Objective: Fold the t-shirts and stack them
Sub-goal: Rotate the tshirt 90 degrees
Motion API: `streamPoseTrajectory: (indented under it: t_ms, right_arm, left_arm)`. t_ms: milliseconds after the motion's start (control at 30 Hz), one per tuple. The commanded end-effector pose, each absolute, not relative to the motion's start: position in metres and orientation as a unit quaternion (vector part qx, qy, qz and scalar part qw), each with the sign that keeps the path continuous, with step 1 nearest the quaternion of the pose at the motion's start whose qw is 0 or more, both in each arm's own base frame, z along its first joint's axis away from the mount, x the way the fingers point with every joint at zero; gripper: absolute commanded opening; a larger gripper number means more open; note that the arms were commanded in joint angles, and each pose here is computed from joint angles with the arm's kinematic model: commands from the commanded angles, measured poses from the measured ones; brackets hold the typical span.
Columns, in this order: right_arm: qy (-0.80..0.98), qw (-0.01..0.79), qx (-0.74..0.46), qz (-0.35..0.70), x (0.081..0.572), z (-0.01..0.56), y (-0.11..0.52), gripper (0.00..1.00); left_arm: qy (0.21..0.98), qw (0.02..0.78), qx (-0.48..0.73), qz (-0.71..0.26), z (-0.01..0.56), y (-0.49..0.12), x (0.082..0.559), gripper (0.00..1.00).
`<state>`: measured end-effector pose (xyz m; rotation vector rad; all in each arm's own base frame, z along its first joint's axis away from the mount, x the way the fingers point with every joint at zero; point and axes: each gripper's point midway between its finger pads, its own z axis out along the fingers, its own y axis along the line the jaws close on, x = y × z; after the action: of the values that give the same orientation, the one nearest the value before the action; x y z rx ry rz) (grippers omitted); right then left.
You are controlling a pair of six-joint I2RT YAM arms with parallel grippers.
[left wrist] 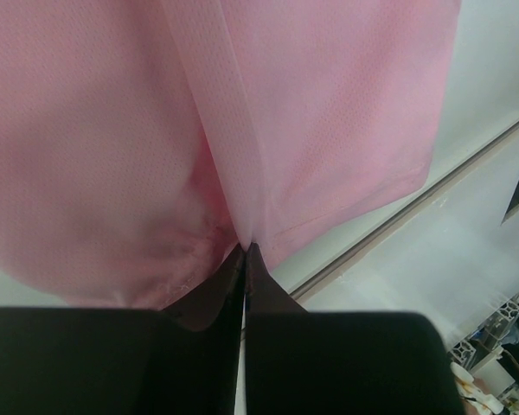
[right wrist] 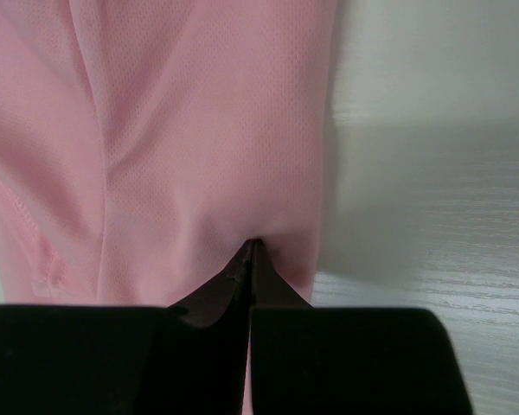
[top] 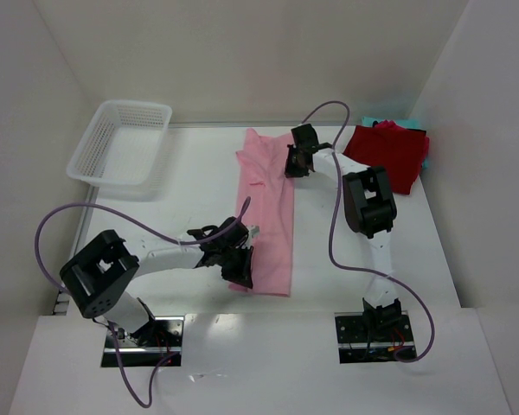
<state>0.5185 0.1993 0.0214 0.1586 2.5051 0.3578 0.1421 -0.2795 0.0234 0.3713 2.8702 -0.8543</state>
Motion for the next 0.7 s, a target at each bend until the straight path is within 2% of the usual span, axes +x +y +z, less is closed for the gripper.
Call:
streamPoseTrajectory:
  t_ms: [0, 100, 133, 200, 333, 400, 433, 533, 567, 600, 667]
  right_arm:
    - [0.944, 0.305, 0.056, 0.112, 0.529, 0.01, 0.193, 0.0]
    - [0.946, 0.301, 0.058, 0.105, 0.526, 0.013, 0.19, 0.0]
    - [0.941, 0.317, 0.06, 0.106, 0.529, 0.03, 0.189, 0.0]
    - [0.935, 0.332, 0.056, 0.11, 0.531, 0.048, 0.19, 0.02]
    - [0.921, 0.368, 0.06, 0.114, 0.532, 0.094, 0.186, 0.05]
    - [0.913, 0.385, 0.06, 0.121, 0.528, 0.121, 0.184, 0.09]
    - [0.91, 0.391, 0.06, 0.123, 0.525, 0.13, 0.183, 0.15]
    - [0.896, 0.413, 0.072, 0.145, 0.508, 0.163, 0.181, 0.22]
    - [0.9, 0.406, 0.072, 0.142, 0.497, 0.156, 0.177, 0.24]
    - [0.889, 0.422, 0.076, 0.16, 0.489, 0.179, 0.178, 0.27]
    - [0.897, 0.398, 0.082, 0.172, 0.465, 0.167, 0.177, 0.36]
  left_arm:
    - [0.947, 0.048, 0.128, -0.292, 0.03, -0.278, 0.133, 0.04]
    - [0.946, 0.05, 0.134, -0.292, 0.032, -0.279, 0.134, 0.17]
    - [0.943, 0.057, 0.141, -0.296, 0.038, -0.283, 0.139, 0.22]
    - [0.94, 0.064, 0.148, -0.3, 0.045, -0.285, 0.141, 0.26]
    - [0.942, 0.105, 0.145, -0.284, 0.066, -0.282, 0.155, 0.4]
    - [0.937, 0.124, 0.15, -0.291, 0.082, -0.283, 0.159, 0.5]
    - [0.936, 0.133, 0.149, -0.289, 0.089, -0.282, 0.161, 0.53]
    - [0.931, 0.162, 0.139, -0.296, 0.108, -0.277, 0.17, 0.63]
    - [0.934, 0.177, 0.124, -0.286, 0.111, -0.271, 0.176, 0.66]
    - [0.929, 0.197, 0.118, -0.291, 0.121, -0.268, 0.181, 0.7]
    - [0.931, 0.212, 0.095, -0.283, 0.124, -0.259, 0.187, 0.79]
